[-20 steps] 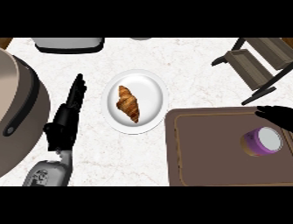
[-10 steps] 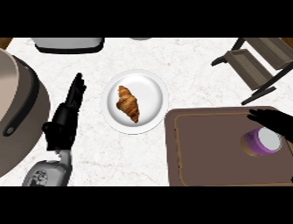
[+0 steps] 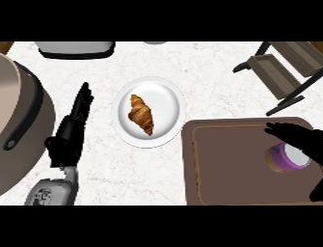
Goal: Pick the can from the tray and place it in the tiered basket
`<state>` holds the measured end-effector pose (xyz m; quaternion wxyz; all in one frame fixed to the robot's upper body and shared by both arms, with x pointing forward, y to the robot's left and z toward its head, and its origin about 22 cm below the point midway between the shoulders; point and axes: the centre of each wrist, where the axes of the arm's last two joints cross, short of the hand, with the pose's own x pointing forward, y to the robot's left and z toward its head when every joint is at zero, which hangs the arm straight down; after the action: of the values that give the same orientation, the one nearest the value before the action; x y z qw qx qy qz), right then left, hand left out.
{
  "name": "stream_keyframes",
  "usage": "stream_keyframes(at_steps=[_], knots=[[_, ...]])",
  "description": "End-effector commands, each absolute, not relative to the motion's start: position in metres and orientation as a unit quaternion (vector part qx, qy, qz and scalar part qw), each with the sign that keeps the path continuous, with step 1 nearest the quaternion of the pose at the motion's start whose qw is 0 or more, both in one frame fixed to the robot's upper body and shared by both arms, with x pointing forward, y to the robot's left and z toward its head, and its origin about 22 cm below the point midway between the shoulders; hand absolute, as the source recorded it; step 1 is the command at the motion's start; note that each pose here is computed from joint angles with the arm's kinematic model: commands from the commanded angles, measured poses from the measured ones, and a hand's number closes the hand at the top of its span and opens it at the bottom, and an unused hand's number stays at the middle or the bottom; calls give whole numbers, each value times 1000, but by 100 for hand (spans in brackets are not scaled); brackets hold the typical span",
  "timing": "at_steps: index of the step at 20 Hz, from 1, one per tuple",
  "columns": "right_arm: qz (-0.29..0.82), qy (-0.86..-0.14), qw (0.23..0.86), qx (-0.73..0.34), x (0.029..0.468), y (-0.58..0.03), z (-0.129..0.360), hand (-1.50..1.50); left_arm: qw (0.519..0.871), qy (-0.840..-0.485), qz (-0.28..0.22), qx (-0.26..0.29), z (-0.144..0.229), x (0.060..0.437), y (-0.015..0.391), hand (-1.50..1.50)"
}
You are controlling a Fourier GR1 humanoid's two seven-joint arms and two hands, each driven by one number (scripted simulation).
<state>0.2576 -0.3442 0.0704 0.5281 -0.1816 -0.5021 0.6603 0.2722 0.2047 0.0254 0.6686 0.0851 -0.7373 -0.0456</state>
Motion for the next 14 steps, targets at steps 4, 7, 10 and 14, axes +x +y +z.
stream_keyframes(at_steps=[4,7,10,14], knots=[[639,-526,532,-178,247,-345,46,-150,673,-733,-53,84,25,268,193,0],[629,-547,515,-198,260,-328,47,150,671,-736,-46,74,27,271,188,0],[641,-568,457,-239,270,-326,42,150,670,-735,-50,89,32,278,197,0],[631,-580,453,-245,269,-320,20,150,672,-734,-47,85,17,270,181,0]])
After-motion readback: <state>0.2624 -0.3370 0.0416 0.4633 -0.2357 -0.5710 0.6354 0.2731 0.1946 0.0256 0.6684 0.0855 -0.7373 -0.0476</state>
